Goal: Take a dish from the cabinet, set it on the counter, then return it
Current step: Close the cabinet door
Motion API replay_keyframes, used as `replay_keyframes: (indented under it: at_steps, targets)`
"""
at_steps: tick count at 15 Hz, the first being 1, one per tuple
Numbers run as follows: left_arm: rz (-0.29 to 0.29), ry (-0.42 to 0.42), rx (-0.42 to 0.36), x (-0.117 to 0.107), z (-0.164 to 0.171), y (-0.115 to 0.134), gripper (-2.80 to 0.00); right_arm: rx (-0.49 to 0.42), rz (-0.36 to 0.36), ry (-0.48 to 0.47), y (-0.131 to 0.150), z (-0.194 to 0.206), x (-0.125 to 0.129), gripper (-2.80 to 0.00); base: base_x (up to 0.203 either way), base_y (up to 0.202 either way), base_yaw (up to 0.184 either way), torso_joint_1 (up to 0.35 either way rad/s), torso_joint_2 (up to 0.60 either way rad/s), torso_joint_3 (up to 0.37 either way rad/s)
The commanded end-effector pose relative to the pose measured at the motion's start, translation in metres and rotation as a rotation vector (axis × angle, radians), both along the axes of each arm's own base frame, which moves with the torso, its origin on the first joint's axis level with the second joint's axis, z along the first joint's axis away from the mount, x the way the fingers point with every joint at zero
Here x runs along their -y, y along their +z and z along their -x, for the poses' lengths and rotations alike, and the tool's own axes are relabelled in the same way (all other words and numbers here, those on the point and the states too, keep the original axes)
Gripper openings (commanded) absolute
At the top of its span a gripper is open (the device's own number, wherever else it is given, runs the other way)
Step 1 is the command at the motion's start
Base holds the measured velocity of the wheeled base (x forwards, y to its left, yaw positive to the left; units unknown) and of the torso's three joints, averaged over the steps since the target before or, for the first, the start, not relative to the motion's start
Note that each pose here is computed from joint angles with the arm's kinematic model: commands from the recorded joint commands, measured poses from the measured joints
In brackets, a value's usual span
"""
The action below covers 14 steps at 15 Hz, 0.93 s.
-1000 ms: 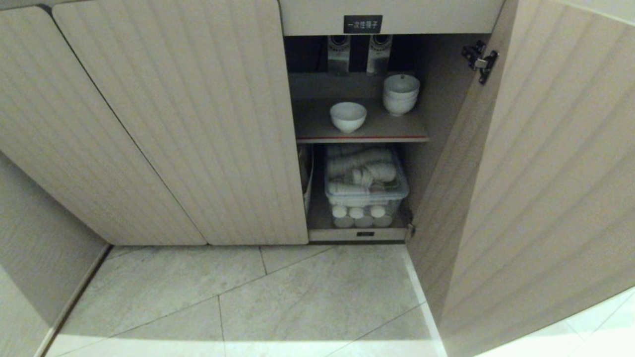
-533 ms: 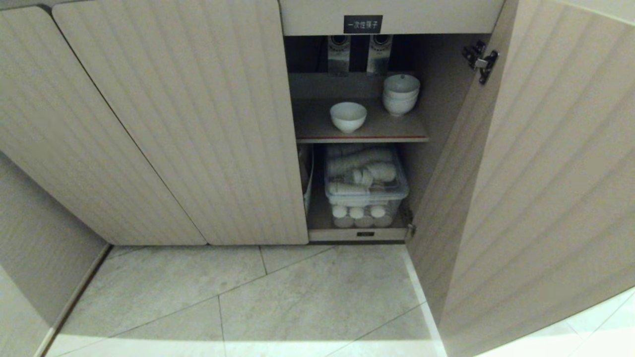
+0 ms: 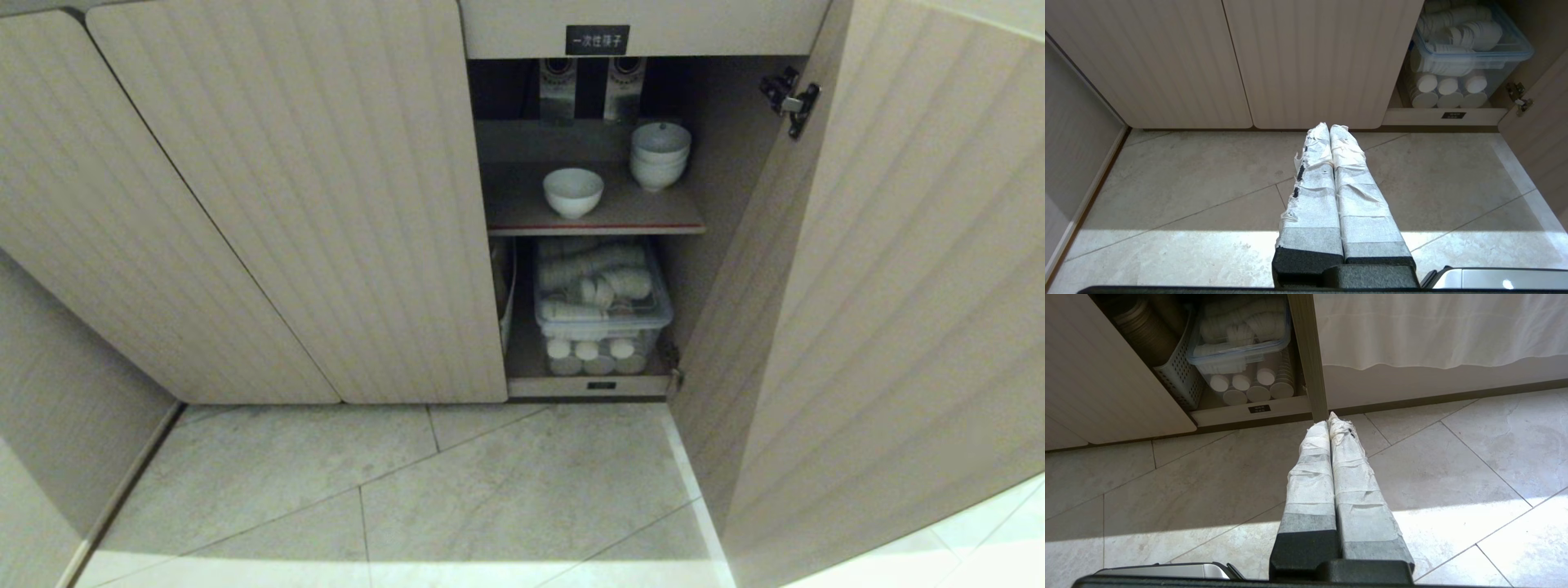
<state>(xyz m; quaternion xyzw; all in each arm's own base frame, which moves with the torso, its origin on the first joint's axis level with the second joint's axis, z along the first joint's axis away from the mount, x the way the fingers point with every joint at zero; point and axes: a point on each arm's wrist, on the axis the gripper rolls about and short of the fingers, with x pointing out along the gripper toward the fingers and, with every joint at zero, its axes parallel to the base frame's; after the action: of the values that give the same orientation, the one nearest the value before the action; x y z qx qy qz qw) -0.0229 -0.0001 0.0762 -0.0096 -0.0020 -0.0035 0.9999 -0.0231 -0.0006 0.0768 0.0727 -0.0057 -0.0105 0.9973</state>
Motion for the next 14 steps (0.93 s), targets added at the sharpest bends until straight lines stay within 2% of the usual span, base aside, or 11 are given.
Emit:
replay_keyframes:
  at_steps: [1, 8, 11, 14]
  targets:
    - [0.001, -0.001, 0.001, 0.000, 0.000, 0.000, -2.80, -0.004, -0.004, -0.003, 0.000, 0.000, 0.000, -2.80, 0.000, 0.000, 0.000, 0.000, 0.00, 0.000]
    - [0.001, 0.001, 0.001, 0.000, 0.000, 0.000, -2.80, 0.125, 0.005, -0.047, 0.024, 0.006, 0.001, -2.80, 0.000, 0.000, 0.000, 0.000, 0.00, 0.000]
    - [0.001, 0.000, 0.001, 0.000, 0.000, 0.000, -2.80, 0.137, 0.003, -0.075, 0.043, 0.015, 0.002, -2.80, 0.000, 0.000, 0.000, 0.000, 0.00, 0.000]
    - [0.001, 0.000, 0.001, 0.000, 0.000, 0.000, -2.80, 0.111, -0.003, -0.099, 0.066, 0.012, 0.002, -2.80, 0.000, 0.000, 0.000, 0.000, 0.00, 0.000]
